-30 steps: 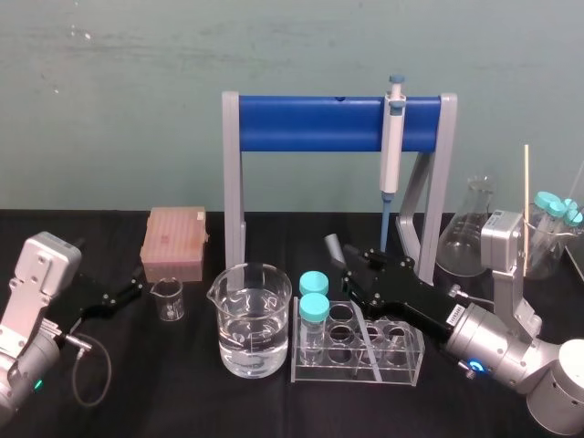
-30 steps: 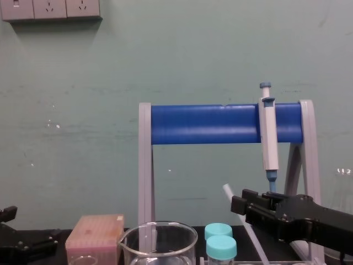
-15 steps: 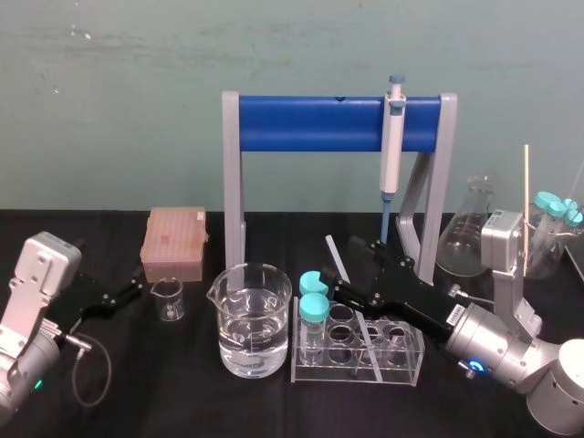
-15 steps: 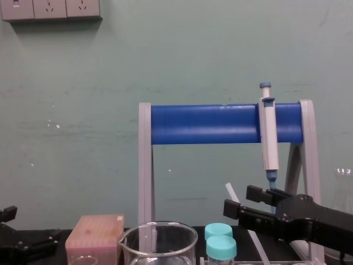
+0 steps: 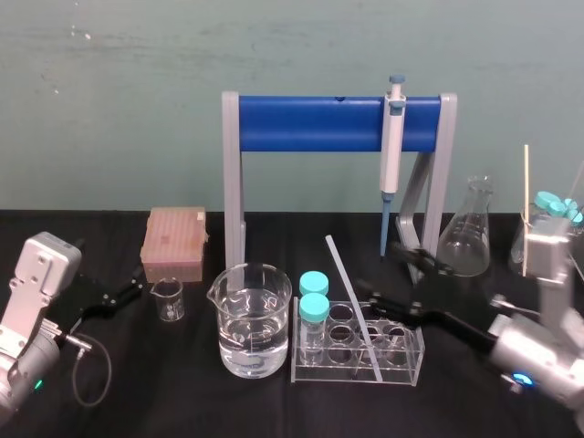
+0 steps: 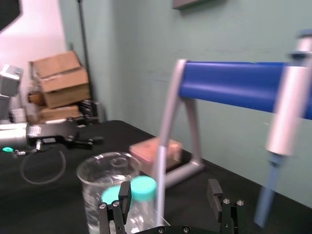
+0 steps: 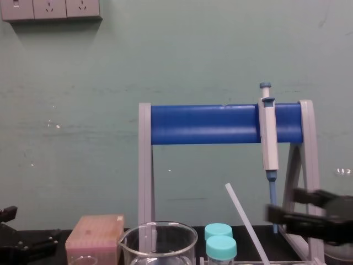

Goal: Pick up the stirring rod with one hand, then place it down.

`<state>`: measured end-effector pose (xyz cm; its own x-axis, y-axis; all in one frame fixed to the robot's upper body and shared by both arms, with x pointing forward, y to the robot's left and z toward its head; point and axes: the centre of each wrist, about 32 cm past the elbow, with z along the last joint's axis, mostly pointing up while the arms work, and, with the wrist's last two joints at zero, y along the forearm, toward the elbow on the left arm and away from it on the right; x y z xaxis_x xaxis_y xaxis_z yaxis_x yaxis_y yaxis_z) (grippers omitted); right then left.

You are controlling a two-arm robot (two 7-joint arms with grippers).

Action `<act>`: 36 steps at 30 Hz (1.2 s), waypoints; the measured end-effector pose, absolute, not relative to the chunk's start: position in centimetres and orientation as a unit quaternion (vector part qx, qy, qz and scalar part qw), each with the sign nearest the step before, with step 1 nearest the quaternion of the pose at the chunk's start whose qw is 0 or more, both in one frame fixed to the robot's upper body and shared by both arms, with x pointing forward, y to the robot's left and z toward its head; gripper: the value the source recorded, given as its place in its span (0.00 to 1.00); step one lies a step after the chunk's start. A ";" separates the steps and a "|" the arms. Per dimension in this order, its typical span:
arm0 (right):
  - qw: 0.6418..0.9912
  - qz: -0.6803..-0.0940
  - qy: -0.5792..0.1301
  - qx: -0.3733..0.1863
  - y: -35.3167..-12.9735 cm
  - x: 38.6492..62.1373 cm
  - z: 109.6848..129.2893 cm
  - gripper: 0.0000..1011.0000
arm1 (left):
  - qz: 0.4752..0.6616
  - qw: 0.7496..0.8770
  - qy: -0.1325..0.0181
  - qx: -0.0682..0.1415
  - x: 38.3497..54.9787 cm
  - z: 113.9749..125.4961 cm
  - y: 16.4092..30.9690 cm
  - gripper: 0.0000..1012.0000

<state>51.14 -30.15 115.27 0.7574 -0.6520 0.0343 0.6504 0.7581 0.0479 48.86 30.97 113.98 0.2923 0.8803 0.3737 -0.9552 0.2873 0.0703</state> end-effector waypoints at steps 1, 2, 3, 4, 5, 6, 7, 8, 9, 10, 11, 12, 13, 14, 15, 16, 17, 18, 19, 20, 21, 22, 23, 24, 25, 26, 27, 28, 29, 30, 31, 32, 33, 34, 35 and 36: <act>0.935 -0.355 -0.024 0.015 -30.6 50.8 115.3 0.99 | 0.580 0.791 -0.132 0.142 48.9 114.0 31.0 0.99; 0.928 -0.371 -0.024 0.013 -31.4 50.1 115.5 0.99 | 0.580 0.791 -0.132 0.141 48.9 114.0 31.0 0.99; 0.928 -0.371 -0.024 0.013 -31.4 50.1 115.5 0.99 | 0.580 0.791 -0.132 0.141 48.9 114.0 31.0 0.99; 0.922 -0.387 -0.025 0.013 -31.9 49.5 115.5 0.99 | 0.580 0.791 -0.132 0.141 48.9 114.0 31.0 0.99; 0.918 -0.396 -0.025 0.012 -32.3 49.2 115.6 0.99 | 0.580 0.791 -0.132 0.141 48.9 114.0 31.0 0.99; 0.908 -0.418 -0.028 0.014 -32.9 48.8 115.6 0.99 | 0.580 0.791 -0.132 0.141 48.9 114.0 31.0 0.99; 0.903 -0.429 -0.029 0.014 -33.1 48.6 115.6 0.99 | 0.580 0.791 -0.132 0.142 48.9 114.0 31.0 0.99; 0.896 -0.442 -0.030 0.014 -33.4 48.4 115.7 0.99 | 0.580 0.791 -0.132 0.141 48.9 114.0 31.0 0.99; 0.881 -0.472 -0.033 0.012 -33.7 48.1 115.6 0.99 | 0.580 0.791 -0.132 0.142 48.9 114.0 31.0 0.99; 0.872 -0.488 -0.036 0.009 -33.8 48.0 115.5 0.99 | 0.580 0.791 -0.132 0.141 48.9 114.0 31.0 0.99; 0.863 -0.505 -0.037 0.006 -33.8 47.9 115.4 0.99 | 0.580 0.791 -0.132 0.141 48.9 114.0 31.0 0.99; 0.853 -0.521 -0.039 0.001 -33.8 47.8 115.4 0.99 | 0.580 0.791 -0.132 0.141 48.9 114.0 31.0 0.99; 0.832 -0.553 -0.042 -0.014 -33.6 47.8 115.1 0.99 | 0.580 0.791 -0.132 0.141 48.9 114.0 31.0 0.99; 0.822 -0.567 -0.040 -0.022 -33.5 47.9 114.9 0.99 | 0.580 0.791 -0.132 0.141 48.9 114.0 31.0 0.99; 0.811 -0.582 -0.038 -0.032 -33.4 47.9 114.7 0.99 | 0.580 0.791 -0.132 0.141 48.9 114.0 31.0 0.99; 0.793 -0.607 -0.031 -0.050 -33.1 48.1 114.4 0.99 | 0.580 0.791 -0.132 0.142 48.9 114.0 31.0 0.99; 0.784 -0.617 -0.027 -0.058 -33.0 48.3 114.2 0.99 | 0.580 0.791 -0.132 0.141 48.9 114.0 31.0 0.99; 0.777 -0.625 -0.024 -0.066 -32.9 48.4 114.0 0.99 | 0.580 0.791 -0.132 0.142 48.9 114.0 31.0 0.99; 0.768 -0.636 -0.017 -0.077 -32.7 48.7 113.7 0.99 | 0.580 0.791 -0.132 0.141 48.9 114.0 31.0 0.99; 0.765 -0.639 -0.014 -0.081 -32.5 48.8 113.6 0.99 | 0.580 0.791 -0.132 0.142 48.9 114.0 31.0 0.99; 0.762 -0.642 -0.012 -0.085 -32.5 48.9 113.4 0.99 | 0.580 0.791 -0.132 0.141 48.9 114.0 31.0 0.99; 0.758 -0.645 -0.009 -0.092 -32.3 49.1 113.3 0.99 | 0.580 0.791 -0.132 0.141 48.9 114.0 31.0 0.99; 0.757 -0.647 -0.008 -0.094 -32.2 49.2 113.2 0.99 | 0.580 0.791 -0.132 0.141 48.9 114.0 31.0 0.99; 0.756 -0.648 -0.007 -0.096 -32.2 49.3 113.2 0.99 | 0.580 0.791 -0.132 0.141 48.9 114.0 31.0 0.99; 0.756 -0.647 -0.008 -0.096 -32.2 49.3 113.2 0.99 | 0.580 0.791 -0.132 0.142 48.9 114.0 31.0 0.99; 0.756 -0.647 -0.008 -0.096 -32.2 49.3 113.2 0.99 | 0.580 0.791 -0.132 0.141 48.9 114.0 31.0 0.99; 0.756 -0.647 -0.008 -0.095 -32.2 49.3 113.2 0.99 | 0.580 0.791 -0.132 0.141 48.9 114.0 31.0 0.99; 0.756 -0.647 -0.008 -0.095 -32.2 49.3 113.2 0.99 | 0.580 0.791 -0.132 0.141 48.9 114.0 31.0 0.99; 0.757 -0.647 -0.008 -0.095 -32.2 49.2 113.2 0.99 | 0.580 0.791 -0.132 0.142 48.9 114.0 31.0 0.99; 0.757 -0.647 -0.008 -0.095 -32.2 49.2 113.2 0.99 | 0.580 0.791 -0.132 0.142 48.9 114.0 31.0 0.99; 0.757 -0.646 -0.008 -0.094 -32.2 49.2 113.2 0.99 | 0.580 0.791 -0.132 0.141 48.9 114.0 31.0 0.99; 0.758 -0.646 -0.009 -0.094 -32.2 49.2 113.2 0.99 | 0.580 0.791 -0.132 0.141 48.9 114.0 31.0 0.99; 0.758 -0.646 -0.009 -0.094 -32.2 49.2 113.2 0.99 | 0.580 0.791 -0.132 0.142 48.9 114.0 31.0 0.99; 0.758 -0.645 -0.009 -0.094 -32.3 49.2 113.2 0.99 | 0.580 0.791 -0.132 0.141 48.9 114.0 31.0 0.99; 0.759 -0.645 -0.009 -0.093 -32.3 49.2 113.2 0.99 | 0.580 0.791 -0.132 0.142 48.9 114.0 31.0 0.99; 0.759 -0.645 -0.009 -0.093 -32.3 49.2 113.3 0.99 | 0.580 0.791 -0.132 0.141 48.9 114.0 31.0 0.99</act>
<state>49.18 -32.28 113.26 0.1686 -0.9766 0.1337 0.9800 0.1516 -0.1288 48.86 30.97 113.98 0.2923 0.8803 0.3737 -0.9552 0.2874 0.0702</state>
